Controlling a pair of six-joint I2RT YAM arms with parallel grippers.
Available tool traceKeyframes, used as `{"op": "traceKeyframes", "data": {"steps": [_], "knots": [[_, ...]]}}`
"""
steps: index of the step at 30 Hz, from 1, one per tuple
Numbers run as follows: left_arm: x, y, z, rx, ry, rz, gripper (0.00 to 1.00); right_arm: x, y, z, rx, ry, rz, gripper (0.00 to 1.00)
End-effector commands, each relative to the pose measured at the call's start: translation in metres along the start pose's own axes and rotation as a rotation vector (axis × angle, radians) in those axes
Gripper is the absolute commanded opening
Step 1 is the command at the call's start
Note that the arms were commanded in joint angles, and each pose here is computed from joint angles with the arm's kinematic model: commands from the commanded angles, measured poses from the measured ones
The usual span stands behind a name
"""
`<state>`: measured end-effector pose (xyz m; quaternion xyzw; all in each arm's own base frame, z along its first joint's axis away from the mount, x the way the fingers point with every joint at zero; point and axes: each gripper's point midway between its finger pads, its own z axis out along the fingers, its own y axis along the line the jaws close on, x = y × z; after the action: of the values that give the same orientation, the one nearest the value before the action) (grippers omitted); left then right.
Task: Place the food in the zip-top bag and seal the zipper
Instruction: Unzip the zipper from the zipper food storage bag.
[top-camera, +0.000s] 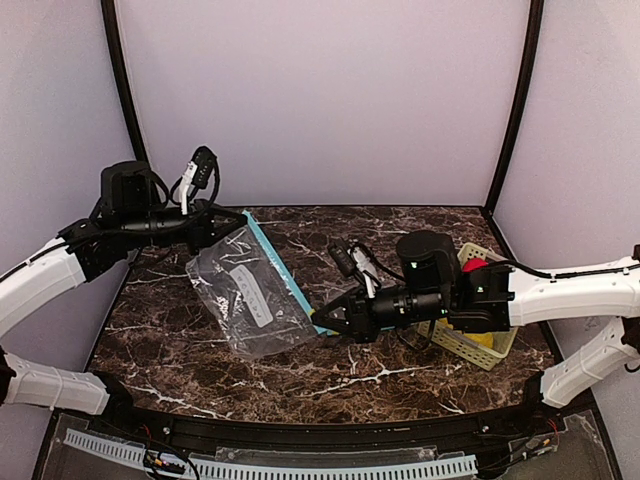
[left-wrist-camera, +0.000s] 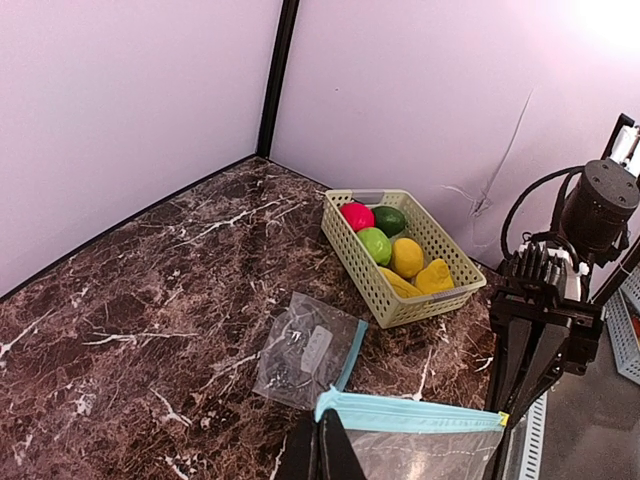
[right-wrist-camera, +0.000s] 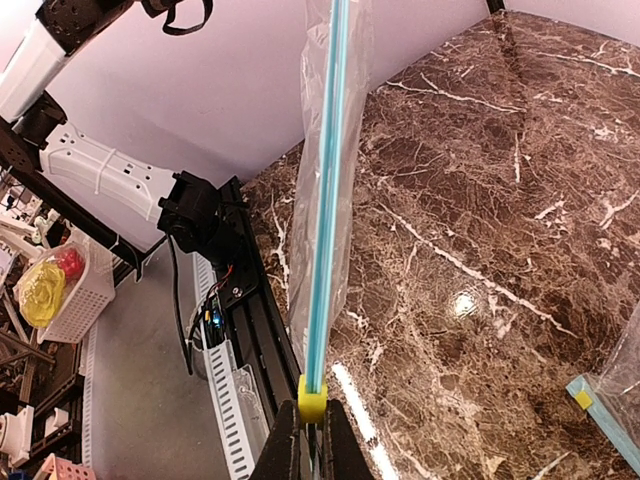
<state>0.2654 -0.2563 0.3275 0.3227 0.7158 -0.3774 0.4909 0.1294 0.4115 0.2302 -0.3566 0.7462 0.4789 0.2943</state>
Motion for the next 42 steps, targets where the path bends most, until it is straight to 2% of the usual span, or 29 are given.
{"op": "traceKeyframes", "data": {"steps": [1, 12, 17, 20, 26, 29, 32, 35, 39, 42], "knots": [[-0.022, 0.009, -0.014, -0.061, -0.089, 0.04, 0.01, 0.026, -0.007, 0.004, 0.016, 0.089, 0.03, 0.0], [-0.023, 0.007, -0.017, -0.059, -0.097, 0.058, 0.01, 0.029, -0.007, 0.006, 0.012, 0.103, 0.032, 0.0], [-0.021, -0.003, -0.019, -0.009, -0.098, 0.117, 0.01, 0.024, -0.002, 0.003, -0.005, 0.09, 0.027, 0.0], [-0.013, -0.025, -0.015, 0.139, -0.073, 0.16, 0.01, 0.013, 0.005, -0.002, -0.02, 0.058, 0.015, 0.16], [0.008, -0.06, 0.001, 0.355, 0.023, 0.137, 0.01, -0.007, 0.013, -0.019, 0.012, 0.036, -0.031, 0.46], [0.021, -0.077, 0.007, 0.415, 0.079, 0.142, 0.01, -0.015, 0.013, -0.031, 0.046, 0.017, -0.05, 0.57], [0.027, -0.095, 0.011, 0.481, 0.103, 0.141, 0.01, -0.021, 0.013, -0.045, 0.077, -0.01, -0.058, 0.64], [0.031, -0.106, 0.011, 0.547, 0.121, 0.123, 0.01, -0.021, 0.01, -0.052, 0.1, -0.025, -0.058, 0.64], [0.034, -0.118, 0.011, 0.61, 0.141, 0.107, 0.01, -0.016, 0.004, -0.054, 0.122, -0.025, -0.052, 0.51], [0.036, -0.123, 0.011, 0.635, 0.151, 0.098, 0.01, -0.014, -0.001, -0.052, 0.142, -0.023, -0.047, 0.47]]}}
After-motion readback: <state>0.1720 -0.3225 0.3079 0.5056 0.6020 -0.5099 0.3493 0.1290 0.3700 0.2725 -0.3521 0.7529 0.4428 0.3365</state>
